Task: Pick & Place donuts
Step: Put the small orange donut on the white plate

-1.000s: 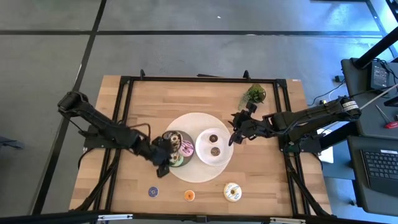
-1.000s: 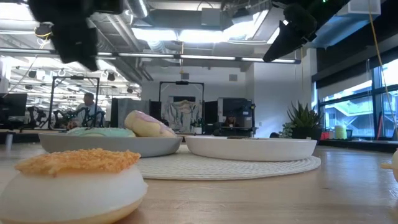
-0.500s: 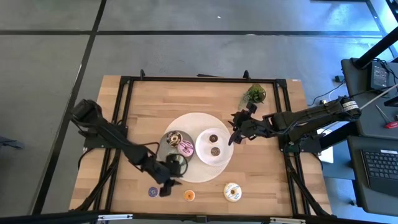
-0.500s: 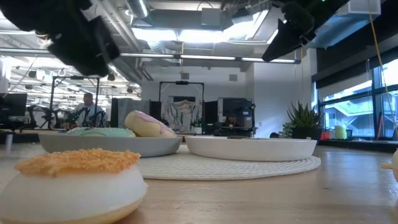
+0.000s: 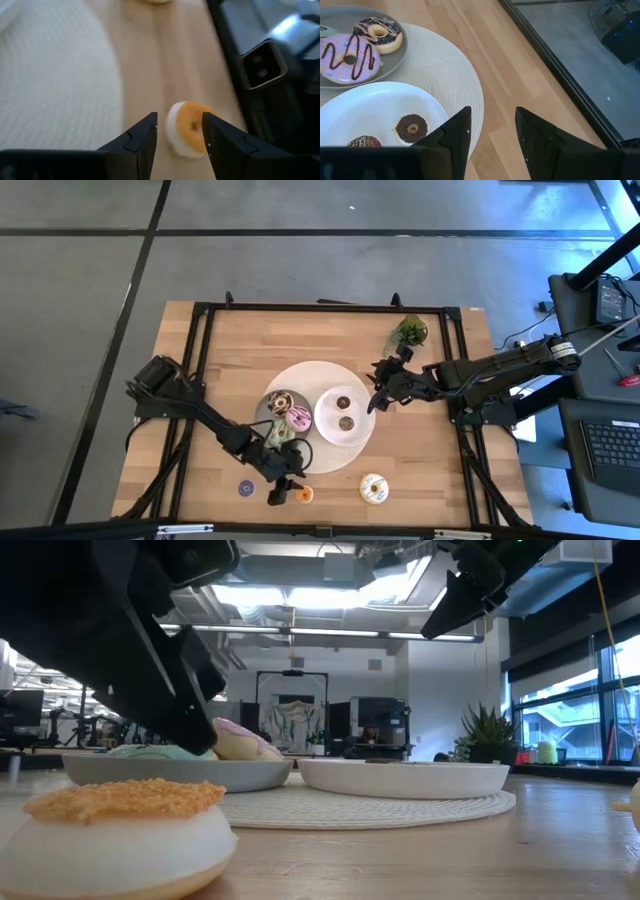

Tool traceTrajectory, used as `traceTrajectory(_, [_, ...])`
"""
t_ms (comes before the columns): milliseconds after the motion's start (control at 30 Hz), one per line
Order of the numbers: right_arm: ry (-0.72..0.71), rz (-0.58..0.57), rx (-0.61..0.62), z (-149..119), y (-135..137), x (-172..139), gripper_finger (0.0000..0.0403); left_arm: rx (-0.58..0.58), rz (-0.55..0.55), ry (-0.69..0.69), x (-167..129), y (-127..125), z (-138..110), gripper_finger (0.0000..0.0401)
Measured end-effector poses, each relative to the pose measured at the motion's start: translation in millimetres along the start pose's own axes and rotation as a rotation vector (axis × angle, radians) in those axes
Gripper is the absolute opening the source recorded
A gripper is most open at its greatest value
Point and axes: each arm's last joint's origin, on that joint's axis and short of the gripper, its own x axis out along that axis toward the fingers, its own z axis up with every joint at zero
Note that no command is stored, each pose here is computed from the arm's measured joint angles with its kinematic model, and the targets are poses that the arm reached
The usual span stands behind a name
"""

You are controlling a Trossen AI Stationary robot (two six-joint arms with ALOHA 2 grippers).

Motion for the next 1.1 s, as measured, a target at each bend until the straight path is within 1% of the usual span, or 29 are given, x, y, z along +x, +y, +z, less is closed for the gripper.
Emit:
traceTrajectory(133, [0.0, 0.0, 0.0, 0, 0, 0, 0.0155, 0.017, -0.083, -0.016, 5, -3, 0, 0.0151])
traceTrajectory(767, [0.002, 0.0, -0.002, 0, 0, 0, 0.0155, 0.042, -0.034, -0.001, 5, -2, -3, 0.0151])
traceTrajectory(900, [0.002, 0.0, -0.002, 0, 0, 0, 0.0155, 0.079, -0.025, -0.008, 5, -5, -5, 0.0151])
traceTrajectory(1100, [0.004, -0.001, -0.003, 0, 0, 0, 0.0155, 0.089, -0.025, -0.01, 14, -4, -13, 0.0151])
